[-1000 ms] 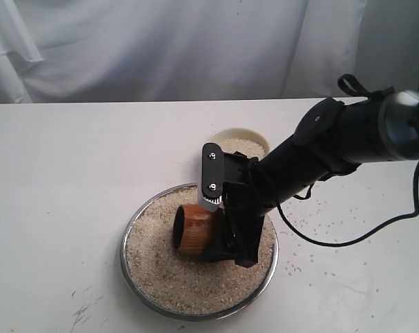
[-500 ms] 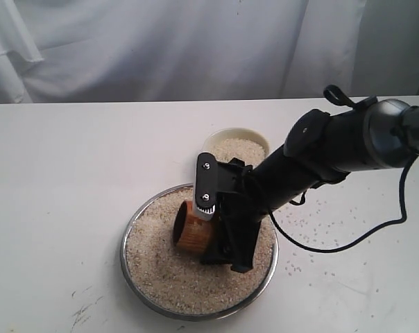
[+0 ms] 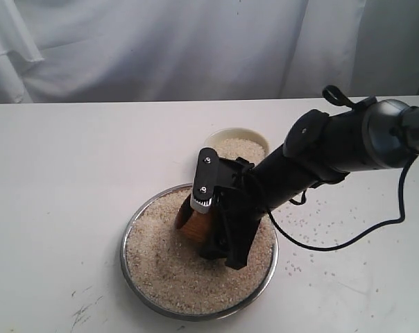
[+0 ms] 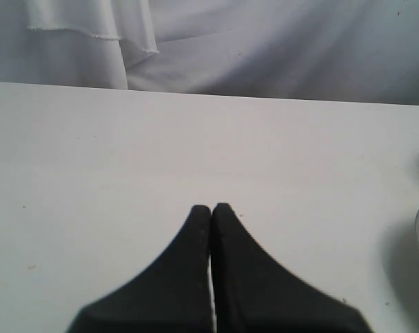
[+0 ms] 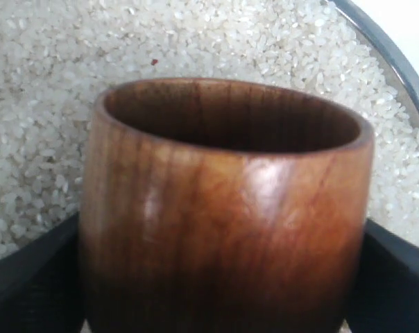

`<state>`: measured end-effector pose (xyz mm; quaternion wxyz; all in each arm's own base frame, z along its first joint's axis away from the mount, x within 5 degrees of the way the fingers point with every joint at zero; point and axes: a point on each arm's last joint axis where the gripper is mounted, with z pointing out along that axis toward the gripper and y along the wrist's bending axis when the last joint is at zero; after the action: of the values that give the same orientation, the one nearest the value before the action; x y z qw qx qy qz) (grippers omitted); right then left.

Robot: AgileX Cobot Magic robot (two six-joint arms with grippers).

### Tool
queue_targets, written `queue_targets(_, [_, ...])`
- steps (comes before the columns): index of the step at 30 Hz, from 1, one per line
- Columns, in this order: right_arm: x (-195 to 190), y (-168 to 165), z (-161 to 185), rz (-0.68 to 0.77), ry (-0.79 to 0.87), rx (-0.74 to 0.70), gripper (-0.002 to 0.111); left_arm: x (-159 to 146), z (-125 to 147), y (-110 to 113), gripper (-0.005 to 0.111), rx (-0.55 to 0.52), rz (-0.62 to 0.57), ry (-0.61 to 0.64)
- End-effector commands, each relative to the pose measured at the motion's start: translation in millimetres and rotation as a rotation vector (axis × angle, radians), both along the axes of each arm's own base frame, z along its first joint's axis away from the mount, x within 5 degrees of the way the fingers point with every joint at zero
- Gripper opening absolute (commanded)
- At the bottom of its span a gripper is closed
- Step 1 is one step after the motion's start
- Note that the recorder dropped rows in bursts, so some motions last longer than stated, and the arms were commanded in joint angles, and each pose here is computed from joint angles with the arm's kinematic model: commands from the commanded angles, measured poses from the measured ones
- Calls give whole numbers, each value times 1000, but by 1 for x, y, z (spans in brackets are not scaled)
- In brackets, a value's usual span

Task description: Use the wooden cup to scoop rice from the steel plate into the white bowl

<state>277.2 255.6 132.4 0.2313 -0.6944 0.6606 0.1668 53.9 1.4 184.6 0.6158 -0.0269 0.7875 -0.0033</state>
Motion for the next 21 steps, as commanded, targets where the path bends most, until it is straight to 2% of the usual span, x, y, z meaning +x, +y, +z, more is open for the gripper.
queue_targets(1, [0,0,12,10,-37,-1,4,0,0,0,0,2,-3,-12])
queue_targets(2, [-1,-1,16,9,-45,-5,0,0,0,0,0,2,-3,-12])
queue_targets(10, [-11,-2,63,-15,-159,12,0,0,0,0,0,2,-3,-12])
queue_targets(12, [-19,3,66,84,-287,-103,0,0,0,0,0,2,-3,-12])
queue_targets(16, [-27,8,64,154,-443,-298,0,0,0,0,0,2,-3,-12])
queue_targets(18, [-29,11,66,195,-539,-369,0,0,0,0,0,2,-3,-12])
queue_targets(21, [-36,19,68,179,-609,-412,0,0,0,0,0,2,-3,-12])
